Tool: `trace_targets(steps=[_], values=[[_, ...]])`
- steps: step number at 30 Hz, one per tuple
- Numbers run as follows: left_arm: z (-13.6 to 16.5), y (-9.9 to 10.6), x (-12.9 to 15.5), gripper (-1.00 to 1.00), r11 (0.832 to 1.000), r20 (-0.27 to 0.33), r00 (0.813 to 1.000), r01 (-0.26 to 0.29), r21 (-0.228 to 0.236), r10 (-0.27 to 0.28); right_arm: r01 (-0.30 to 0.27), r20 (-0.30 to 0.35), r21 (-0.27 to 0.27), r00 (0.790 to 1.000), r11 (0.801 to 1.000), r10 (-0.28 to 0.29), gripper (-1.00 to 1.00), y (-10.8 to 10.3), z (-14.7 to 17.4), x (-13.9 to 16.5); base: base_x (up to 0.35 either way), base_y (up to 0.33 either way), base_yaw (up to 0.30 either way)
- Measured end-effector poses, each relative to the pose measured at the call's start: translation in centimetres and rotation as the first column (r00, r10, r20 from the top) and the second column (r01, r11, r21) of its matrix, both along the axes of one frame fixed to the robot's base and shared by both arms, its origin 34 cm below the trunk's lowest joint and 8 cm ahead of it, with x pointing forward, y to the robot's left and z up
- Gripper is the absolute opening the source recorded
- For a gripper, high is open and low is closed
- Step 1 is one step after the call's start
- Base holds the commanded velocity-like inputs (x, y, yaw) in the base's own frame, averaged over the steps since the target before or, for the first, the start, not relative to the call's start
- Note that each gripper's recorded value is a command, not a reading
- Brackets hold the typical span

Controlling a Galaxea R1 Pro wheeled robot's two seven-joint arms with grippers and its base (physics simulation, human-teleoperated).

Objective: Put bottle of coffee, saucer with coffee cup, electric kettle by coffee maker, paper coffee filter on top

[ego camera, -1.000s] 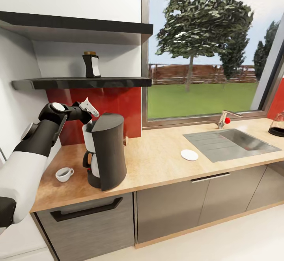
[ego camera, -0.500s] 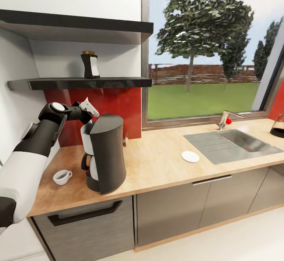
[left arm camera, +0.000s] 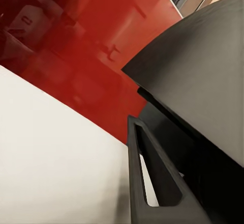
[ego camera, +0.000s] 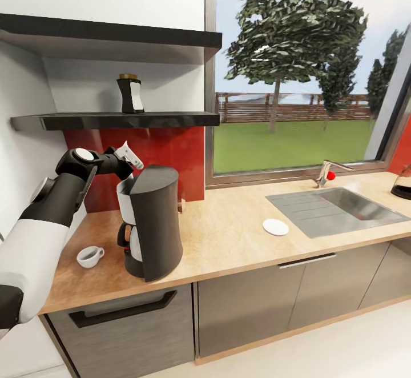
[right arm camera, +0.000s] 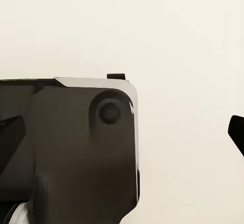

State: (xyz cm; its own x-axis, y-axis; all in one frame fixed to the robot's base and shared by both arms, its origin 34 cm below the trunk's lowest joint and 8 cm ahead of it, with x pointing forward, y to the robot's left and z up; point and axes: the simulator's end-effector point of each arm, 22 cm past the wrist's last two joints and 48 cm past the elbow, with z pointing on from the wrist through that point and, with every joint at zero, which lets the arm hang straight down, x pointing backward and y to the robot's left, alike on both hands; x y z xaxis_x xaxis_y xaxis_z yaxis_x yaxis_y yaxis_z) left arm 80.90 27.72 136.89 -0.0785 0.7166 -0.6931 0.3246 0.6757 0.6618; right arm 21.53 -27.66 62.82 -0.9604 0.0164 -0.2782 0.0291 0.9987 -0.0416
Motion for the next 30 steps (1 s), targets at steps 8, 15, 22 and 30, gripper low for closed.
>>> trace_targets(steps=[8, 15, 22, 30], values=[[-0.33, -0.32, -0.15, 1.0, 1.0, -0.016, 1.0, 0.015, 0.001, -0.015, 0.0, 0.0, 0.0, 1.0, 1.0, 0.0, 1.0, 0.0, 0.0, 0.0, 0.0, 0.0, 0.0], [-0.44, -0.36, -0.23, 1.0, 1.0, -0.021, 1.0, 0.02, 0.002, -0.02, 0.0, 0.0, 0.0, 1.0, 1.0, 0.0, 1.0, 0.0, 0.0, 0.0, 0.0, 0.0, 0.0], [-0.42, -0.33, -0.24, 1.0, 1.0, -0.021, 1.0, 0.02, 0.001, -0.02, -0.001, 0.0, 0.0, 1.0, 1.0, 0.001, 1.0, 0.01, 0.0, 0.0, 0.0, 0.0, 0.0], [-0.41, -0.32, -0.24, 1.0, 1.0, -0.021, 1.0, 0.02, 0.001, -0.02, -0.001, 0.0, 0.001, 1.0, 1.0, 0.001, 1.0, 0.06, 0.0, 0.0, 0.0, 0.0, 0.0]])
